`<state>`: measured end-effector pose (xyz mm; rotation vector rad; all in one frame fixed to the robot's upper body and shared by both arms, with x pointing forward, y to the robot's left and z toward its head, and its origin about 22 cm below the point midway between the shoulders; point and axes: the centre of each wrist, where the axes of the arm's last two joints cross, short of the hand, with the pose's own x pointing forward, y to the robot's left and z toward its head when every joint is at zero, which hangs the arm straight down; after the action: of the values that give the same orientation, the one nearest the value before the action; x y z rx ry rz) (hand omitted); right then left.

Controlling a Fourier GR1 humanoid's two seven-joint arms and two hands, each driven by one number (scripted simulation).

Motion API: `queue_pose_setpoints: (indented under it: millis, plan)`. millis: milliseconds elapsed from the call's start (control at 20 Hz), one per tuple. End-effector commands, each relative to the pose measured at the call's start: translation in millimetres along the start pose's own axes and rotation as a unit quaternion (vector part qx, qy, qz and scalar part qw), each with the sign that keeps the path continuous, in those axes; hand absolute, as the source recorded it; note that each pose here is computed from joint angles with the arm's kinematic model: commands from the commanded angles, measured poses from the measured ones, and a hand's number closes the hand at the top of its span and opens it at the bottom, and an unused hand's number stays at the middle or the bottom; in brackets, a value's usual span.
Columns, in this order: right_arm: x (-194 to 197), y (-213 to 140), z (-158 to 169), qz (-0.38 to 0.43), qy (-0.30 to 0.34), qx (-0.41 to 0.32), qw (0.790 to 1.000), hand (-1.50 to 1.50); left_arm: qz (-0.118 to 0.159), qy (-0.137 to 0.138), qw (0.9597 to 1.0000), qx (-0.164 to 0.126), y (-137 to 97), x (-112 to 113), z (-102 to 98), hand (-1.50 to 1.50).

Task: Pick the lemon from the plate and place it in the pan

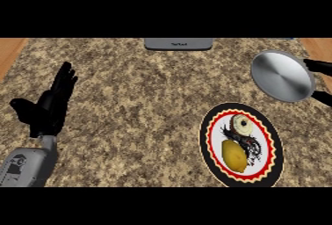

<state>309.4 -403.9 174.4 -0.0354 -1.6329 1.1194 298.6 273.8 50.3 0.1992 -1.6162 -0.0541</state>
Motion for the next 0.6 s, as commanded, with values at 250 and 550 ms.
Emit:
queue_pose_setpoints:
  millis: [250,550]
  plan:
    - [31,23,-36,-0.032,-0.022,0.07,0.997,-1.5,0.002,-0.001,1.0,0.007,-4,4,3,0.0]
    - [40,48,-38,-0.035,-0.035,0.086,0.995,-1.5,0.005,0.006,1.0,-0.003,10,3,-2,0.0]
